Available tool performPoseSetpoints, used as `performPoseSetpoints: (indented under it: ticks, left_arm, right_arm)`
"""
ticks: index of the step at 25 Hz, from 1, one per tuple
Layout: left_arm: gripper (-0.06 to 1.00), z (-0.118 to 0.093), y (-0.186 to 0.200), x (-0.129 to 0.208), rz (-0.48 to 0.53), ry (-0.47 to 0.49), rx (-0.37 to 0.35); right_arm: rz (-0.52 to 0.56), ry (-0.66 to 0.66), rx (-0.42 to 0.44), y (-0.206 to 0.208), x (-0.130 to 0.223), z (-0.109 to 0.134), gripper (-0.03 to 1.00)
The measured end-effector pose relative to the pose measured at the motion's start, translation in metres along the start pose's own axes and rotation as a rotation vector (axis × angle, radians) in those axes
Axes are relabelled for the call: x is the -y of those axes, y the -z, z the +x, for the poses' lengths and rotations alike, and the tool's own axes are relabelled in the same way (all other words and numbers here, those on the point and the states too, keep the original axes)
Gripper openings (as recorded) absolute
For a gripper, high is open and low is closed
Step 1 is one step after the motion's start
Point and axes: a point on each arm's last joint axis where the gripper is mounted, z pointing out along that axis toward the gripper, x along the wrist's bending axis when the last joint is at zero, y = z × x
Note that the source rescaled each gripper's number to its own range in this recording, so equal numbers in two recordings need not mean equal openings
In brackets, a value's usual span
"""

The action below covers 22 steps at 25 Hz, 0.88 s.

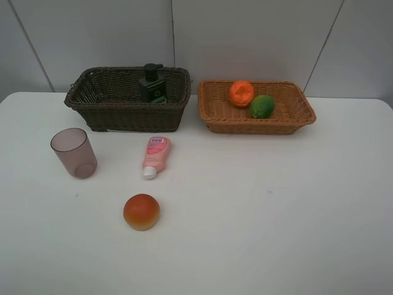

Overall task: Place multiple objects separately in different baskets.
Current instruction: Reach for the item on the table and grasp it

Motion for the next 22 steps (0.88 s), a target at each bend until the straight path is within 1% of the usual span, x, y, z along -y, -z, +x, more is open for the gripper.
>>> performPoseSetpoints:
  ticks: [3, 5, 8, 10, 12, 15, 18, 19, 22]
  left_arm:
    - [1.0, 0.0, 0.0, 0.0, 0.002, 0.0, 0.001]
    - [1.0, 0.0, -0.004, -0.005, 0.022, 0.001, 0.002]
    - [1.0, 0.003, -0.015, -0.03, 0.031, 0.005, 0.0]
    - [1.0, 0.005, -0.031, -0.051, 0.067, 0.015, 0.0]
    - [1.0, 0.007, -0.051, -0.07, 0.121, 0.024, 0.002]
    - [1.0, 0.01, -0.092, -0.094, 0.271, 0.031, 0.009]
    - [1.0, 0.013, -0.135, -0.111, 0.399, 0.033, 0.013]
    - [1.0, 0.014, -0.147, -0.116, 0.428, 0.032, 0.013]
    - [1.0, 0.017, -0.192, -0.121, 0.543, 0.032, 0.016]
  right_arm:
    - [0.0, 0.0, 0.0, 0.0, 0.0, 0.0, 0.98]
    - [0.0, 0.0, 0.0, 0.0, 0.0, 0.0, 0.98]
    - [0.0, 0.0, -0.001, 0.0, 0.0, 0.0, 0.98]
    - [0.0, 0.0, -0.001, 0.0, 0.0, 0.0, 0.98]
    - [0.0, 0.0, -0.001, 0.0, 0.0, 0.0, 0.98]
    - [0.0, 0.0, -0.001, 0.0, 0.0, 0.0, 0.98]
    - [0.0, 0.0, -0.001, 0.0, 0.0, 0.0, 0.98]
    - [0.0, 0.0, -0.001, 0.0, 0.0, 0.0, 0.98]
    - [0.0, 0.0, -0.001, 0.0, 0.0, 0.0, 0.98]
